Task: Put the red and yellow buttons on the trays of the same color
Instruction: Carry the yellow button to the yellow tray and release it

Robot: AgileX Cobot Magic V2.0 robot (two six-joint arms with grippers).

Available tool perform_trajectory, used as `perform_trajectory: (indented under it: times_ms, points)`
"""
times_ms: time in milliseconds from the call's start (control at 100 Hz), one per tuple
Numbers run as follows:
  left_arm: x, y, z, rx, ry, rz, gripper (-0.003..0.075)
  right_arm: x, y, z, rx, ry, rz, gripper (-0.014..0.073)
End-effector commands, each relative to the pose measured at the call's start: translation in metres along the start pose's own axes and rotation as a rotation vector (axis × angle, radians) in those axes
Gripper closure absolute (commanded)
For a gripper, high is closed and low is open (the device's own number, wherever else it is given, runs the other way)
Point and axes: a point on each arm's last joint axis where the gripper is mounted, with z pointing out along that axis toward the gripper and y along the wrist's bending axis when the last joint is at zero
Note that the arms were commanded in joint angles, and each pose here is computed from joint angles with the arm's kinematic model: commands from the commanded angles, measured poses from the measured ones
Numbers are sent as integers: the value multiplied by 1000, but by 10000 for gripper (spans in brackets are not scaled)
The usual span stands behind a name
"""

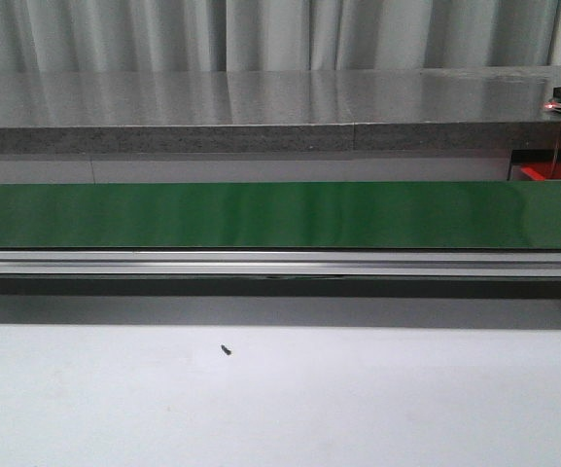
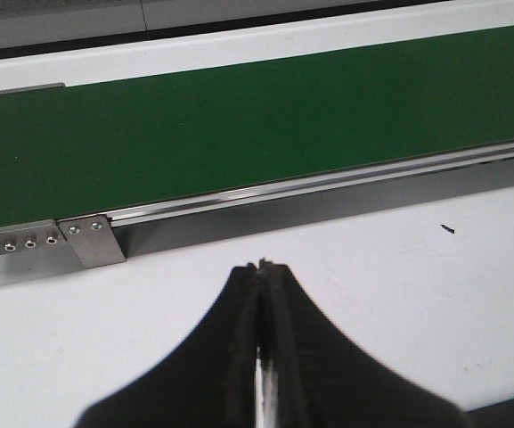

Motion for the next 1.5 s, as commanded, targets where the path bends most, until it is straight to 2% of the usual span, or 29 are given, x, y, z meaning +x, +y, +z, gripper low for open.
perform_trajectory:
  times_ms: [0, 180, 290, 600, 1080, 1180, 1350, 1400, 1490]
  points:
    - [-13, 0, -4, -4, -87, -11, 740, 2, -19, -24, 66, -97, 68, 518]
    - [-13, 0, -4, -4, -87, -11, 740, 20, -65, -10, 180, -91, 247, 518]
    - [-13, 0, -4, -4, -87, -11, 740, 33, -82, 7, 205, -95, 319, 518]
    - [-13, 0, -4, -4, -87, -11, 740, 64, -96, 59, 223, -60, 375, 518]
    - [-13, 0, -4, -4, -87, -11, 740, 72, -109, 110, 185, 51, 434, 511]
    - [-13, 0, -4, -4, -87, -11, 740, 72, -109, 111, 186, 51, 435, 424]
    - [-13, 0, -4, -4, -87, -11, 740, 72, -109, 111, 182, 55, 439, 144]
    - [-13, 0, -4, -4, -87, -11, 740, 72, -109, 111, 181, 55, 438, 111]
    - [-13, 0, -4, -4, -87, -11, 740, 71, -108, 107, 183, 43, 436, 110]
